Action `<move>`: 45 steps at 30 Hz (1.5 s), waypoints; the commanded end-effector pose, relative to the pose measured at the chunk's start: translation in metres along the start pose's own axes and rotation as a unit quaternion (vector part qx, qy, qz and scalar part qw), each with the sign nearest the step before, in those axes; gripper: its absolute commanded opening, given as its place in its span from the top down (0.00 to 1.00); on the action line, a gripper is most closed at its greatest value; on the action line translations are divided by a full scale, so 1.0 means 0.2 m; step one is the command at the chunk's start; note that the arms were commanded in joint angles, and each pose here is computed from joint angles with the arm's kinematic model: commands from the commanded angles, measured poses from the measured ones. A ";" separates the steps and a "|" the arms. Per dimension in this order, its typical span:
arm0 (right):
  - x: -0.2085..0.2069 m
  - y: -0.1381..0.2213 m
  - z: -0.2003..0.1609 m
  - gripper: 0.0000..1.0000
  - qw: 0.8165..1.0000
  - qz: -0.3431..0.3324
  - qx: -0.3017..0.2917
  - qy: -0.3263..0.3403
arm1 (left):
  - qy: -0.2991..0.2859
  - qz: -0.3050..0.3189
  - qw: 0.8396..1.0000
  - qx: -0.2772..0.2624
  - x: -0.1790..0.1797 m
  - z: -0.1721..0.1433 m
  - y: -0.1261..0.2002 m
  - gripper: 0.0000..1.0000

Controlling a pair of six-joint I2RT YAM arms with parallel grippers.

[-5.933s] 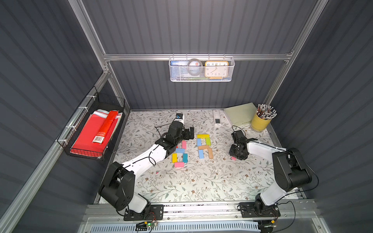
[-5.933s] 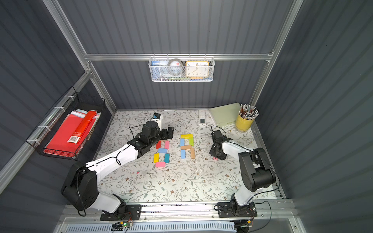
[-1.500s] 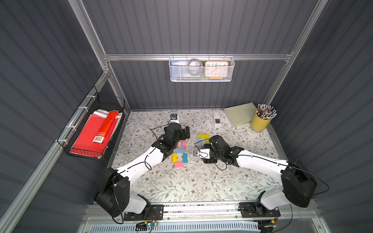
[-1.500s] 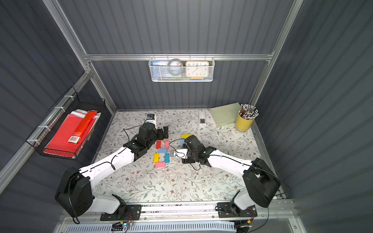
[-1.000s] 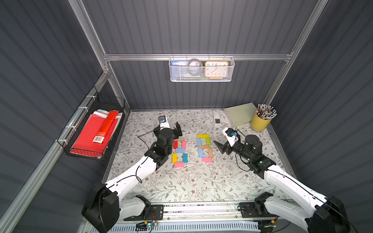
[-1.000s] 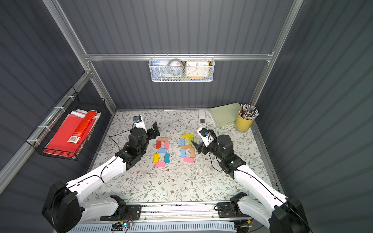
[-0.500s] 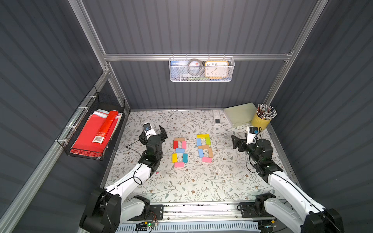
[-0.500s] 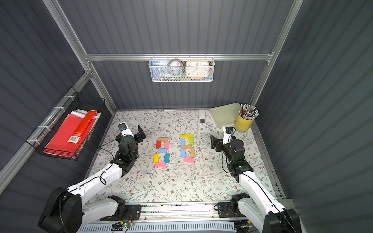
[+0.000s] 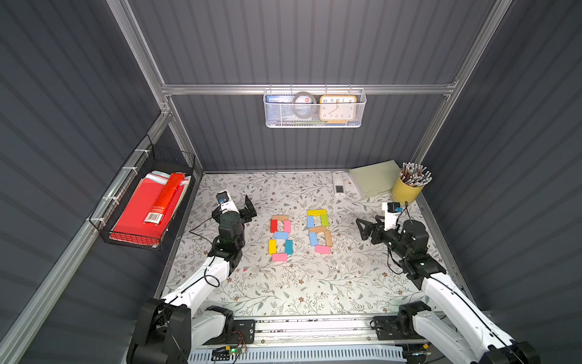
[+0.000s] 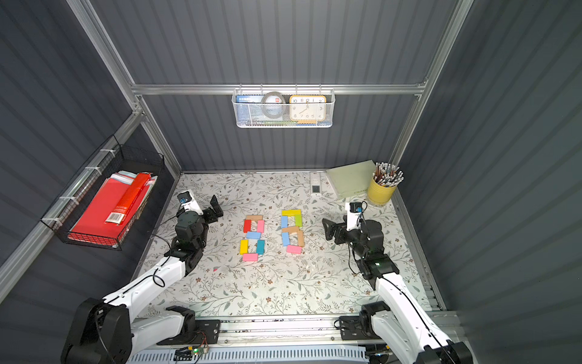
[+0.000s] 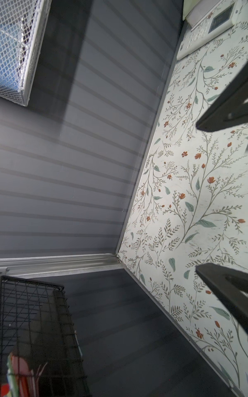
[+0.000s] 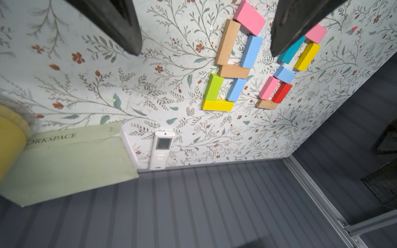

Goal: Assemble the number 8 with building blocks
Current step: Reset both arms

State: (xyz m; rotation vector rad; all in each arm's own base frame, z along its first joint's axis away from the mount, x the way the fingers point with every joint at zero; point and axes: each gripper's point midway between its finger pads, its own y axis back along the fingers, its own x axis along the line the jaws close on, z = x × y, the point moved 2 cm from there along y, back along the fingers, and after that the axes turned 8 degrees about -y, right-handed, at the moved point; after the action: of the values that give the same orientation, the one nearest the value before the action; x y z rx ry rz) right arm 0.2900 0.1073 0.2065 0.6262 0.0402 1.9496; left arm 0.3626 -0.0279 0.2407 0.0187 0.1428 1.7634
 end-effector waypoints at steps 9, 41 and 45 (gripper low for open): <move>-0.39 -0.04 0.15 0.01 0.973 -0.198 -0.118 -0.022 | -0.023 0.063 0.997 -0.025 0.10 -0.04 -0.09 0.01; -0.70 -0.17 -0.05 0.01 0.968 -0.186 -0.155 0.063 | -0.054 0.018 0.993 -0.102 0.22 -0.30 -0.18 0.00; -0.71 -0.18 -0.06 0.01 0.970 -0.190 -0.142 0.059 | -0.050 0.015 0.993 -0.105 0.23 -0.31 -0.18 0.01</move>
State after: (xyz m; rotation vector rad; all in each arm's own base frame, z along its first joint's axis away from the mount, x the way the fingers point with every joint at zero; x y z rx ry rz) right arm 0.3552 0.0059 0.1189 0.3066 -0.0278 1.5729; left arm 0.3837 0.0215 0.1622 -0.0092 -0.0713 1.8282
